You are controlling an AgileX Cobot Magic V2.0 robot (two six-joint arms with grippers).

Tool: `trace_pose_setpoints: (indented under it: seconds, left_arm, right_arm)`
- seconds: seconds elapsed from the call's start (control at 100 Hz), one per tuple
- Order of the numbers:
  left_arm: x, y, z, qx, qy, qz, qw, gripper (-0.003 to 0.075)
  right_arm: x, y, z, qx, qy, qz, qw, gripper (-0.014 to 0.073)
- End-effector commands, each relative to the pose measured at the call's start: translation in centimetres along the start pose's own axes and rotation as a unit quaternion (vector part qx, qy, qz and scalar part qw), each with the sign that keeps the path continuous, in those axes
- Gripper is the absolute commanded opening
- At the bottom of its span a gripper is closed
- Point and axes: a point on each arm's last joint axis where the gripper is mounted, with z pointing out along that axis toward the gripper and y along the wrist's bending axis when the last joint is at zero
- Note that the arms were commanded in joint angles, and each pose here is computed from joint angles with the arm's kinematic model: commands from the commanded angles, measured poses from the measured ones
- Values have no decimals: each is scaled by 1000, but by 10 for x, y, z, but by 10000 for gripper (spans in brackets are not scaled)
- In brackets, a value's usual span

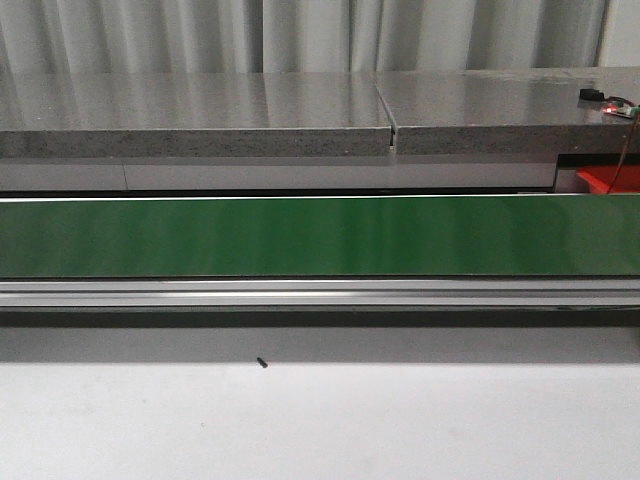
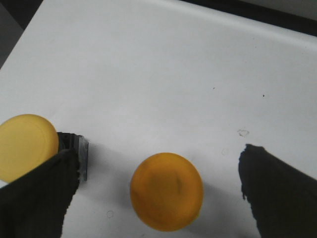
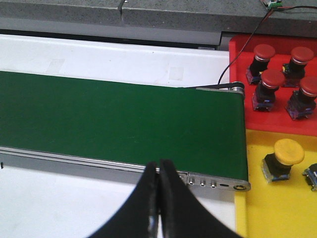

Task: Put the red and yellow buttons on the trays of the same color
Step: 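Lower the left gripper over the yellow buttons and grasp one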

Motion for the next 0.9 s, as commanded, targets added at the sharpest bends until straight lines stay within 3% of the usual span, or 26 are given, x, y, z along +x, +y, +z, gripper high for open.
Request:
trace_pose_setpoints:
  seconds: [0.0,0.61,0.71,0.89]
  left_arm:
    - [-28,-4,-25,-5,-74,-3,997,636]
    - [-20,-12,-9,2,-57,4,998,635]
    - [-19,-12,-9,3,-52,4,999,590]
    - [-18,-12,-9,4,-48,4,999,428]
  right_arm:
    - [-12,1,-4,2,-41,2,999,-68]
    - [-12,1,-4,2,-41,2,999,-68]
    - [-12,1,-4,2,-41,2,999,-68]
    - [-12,1,-4,2,-41,2,999,-68]
